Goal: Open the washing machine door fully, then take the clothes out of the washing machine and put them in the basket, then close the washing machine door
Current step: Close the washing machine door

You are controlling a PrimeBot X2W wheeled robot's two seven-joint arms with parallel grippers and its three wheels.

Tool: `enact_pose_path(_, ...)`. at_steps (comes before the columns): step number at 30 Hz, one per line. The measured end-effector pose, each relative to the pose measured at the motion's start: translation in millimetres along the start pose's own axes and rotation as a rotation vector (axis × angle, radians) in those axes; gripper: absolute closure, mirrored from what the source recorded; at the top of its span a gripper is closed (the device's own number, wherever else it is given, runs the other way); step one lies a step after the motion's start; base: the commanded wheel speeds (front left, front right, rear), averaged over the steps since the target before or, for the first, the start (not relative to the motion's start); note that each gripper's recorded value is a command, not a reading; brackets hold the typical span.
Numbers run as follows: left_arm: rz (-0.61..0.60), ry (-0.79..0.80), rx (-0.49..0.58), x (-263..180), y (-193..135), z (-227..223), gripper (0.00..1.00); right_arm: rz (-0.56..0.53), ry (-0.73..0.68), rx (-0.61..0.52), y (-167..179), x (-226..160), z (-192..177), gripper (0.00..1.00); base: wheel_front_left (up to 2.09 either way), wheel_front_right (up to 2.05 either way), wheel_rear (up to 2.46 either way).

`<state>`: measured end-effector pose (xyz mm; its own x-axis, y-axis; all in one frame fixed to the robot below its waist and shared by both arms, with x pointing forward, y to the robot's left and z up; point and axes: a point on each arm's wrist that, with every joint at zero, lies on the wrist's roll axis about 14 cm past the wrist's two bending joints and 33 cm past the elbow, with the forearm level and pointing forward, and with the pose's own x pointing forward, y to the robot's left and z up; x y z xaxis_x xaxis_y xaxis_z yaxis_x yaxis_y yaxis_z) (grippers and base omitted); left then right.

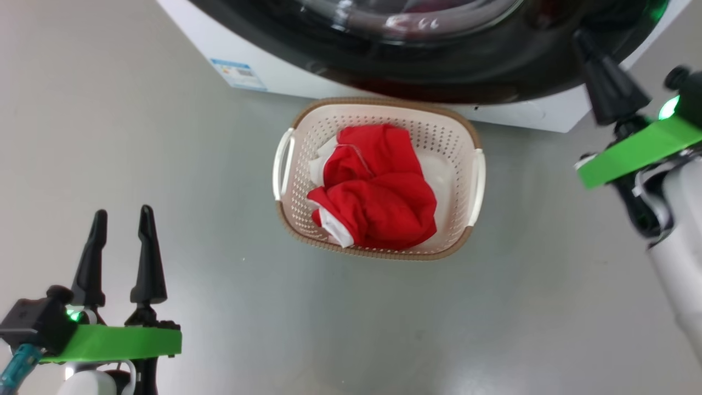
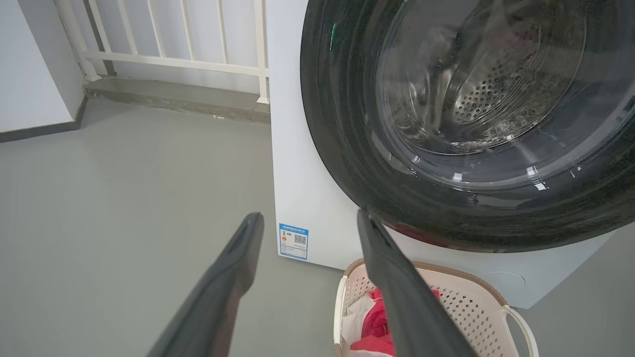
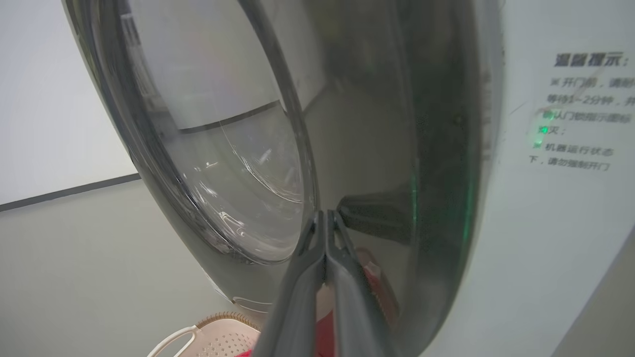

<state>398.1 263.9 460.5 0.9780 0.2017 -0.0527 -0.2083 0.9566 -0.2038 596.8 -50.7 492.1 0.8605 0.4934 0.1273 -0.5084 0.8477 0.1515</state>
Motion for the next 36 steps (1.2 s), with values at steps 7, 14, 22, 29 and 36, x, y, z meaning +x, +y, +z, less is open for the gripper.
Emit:
enact_pose_path(7,0.027,0.003,0.007,1,7,-2,0.0,-0.003,-0.024,-0.025,-13,24,5,1.0,0.0,0.0,0.0)
enact_pose_path(14,0.044,0.013,0.01,-2,12,-5,0.0,0.011,-0.028,-0.043,-16,39,7,1.0,0.0,0.0,0.0)
enact_pose_path(22,0.04,0.002,-0.004,-4,8,-2,0.0,0.007,-0.026,-0.055,-16,38,14,1.0,0.0,0.0,0.0)
enact_pose_path(29,0.024,-0.006,-0.014,-4,5,1,0.0,-0.006,-0.032,-0.059,-18,32,23,1.0,0.0,0.0,0.0)
enact_pose_path(36,0.005,-0.029,-0.011,-5,-1,9,0.0,-0.015,-0.019,-0.052,-14,16,27,0.09,0.0,0.0,0.0)
